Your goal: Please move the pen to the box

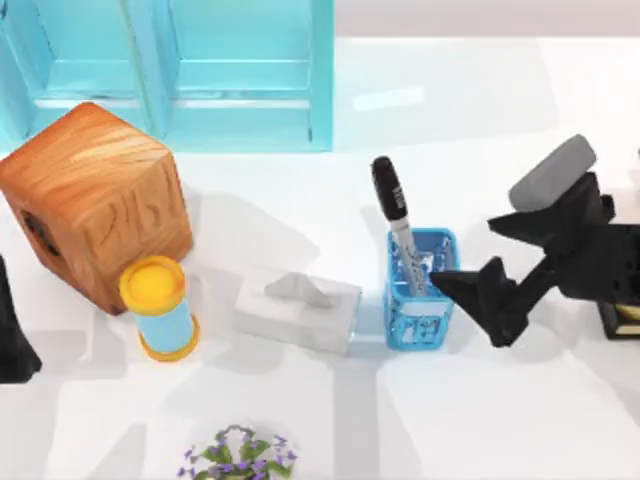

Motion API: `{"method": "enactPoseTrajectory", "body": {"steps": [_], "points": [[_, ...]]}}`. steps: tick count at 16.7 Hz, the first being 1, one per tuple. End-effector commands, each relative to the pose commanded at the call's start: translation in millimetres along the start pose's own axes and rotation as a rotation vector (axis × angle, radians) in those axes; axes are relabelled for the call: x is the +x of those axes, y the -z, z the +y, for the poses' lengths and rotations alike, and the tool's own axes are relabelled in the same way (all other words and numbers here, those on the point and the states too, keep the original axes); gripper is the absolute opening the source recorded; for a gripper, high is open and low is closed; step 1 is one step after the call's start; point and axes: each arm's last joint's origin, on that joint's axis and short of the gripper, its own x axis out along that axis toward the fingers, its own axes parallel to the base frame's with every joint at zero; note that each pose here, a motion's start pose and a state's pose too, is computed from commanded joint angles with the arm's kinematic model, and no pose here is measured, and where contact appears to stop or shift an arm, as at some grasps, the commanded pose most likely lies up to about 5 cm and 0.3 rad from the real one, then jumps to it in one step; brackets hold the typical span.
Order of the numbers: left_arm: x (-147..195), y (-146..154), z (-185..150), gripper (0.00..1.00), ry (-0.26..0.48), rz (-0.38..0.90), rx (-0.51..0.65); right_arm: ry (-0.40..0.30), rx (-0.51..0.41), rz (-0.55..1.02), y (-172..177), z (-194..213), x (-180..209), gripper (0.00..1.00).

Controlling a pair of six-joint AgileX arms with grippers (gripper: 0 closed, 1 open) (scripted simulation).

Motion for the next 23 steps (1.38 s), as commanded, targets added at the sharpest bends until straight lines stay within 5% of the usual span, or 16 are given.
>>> {"method": "enactPoseTrajectory", "body": {"steps": [9,15,23], "points": [[0,0,0,1.00,0.000,0.000,0.000,0.001,0.004,0.007,1,-3,89,1.00],[0,0,0,1.00,0.000,0.000,0.000,0.001,0.002,0.002,1,-1,97,1.00],[0,0,0,1.00,0.000,0.000,0.000,0.001,0.002,0.002,1,-1,97,0.40]]}}
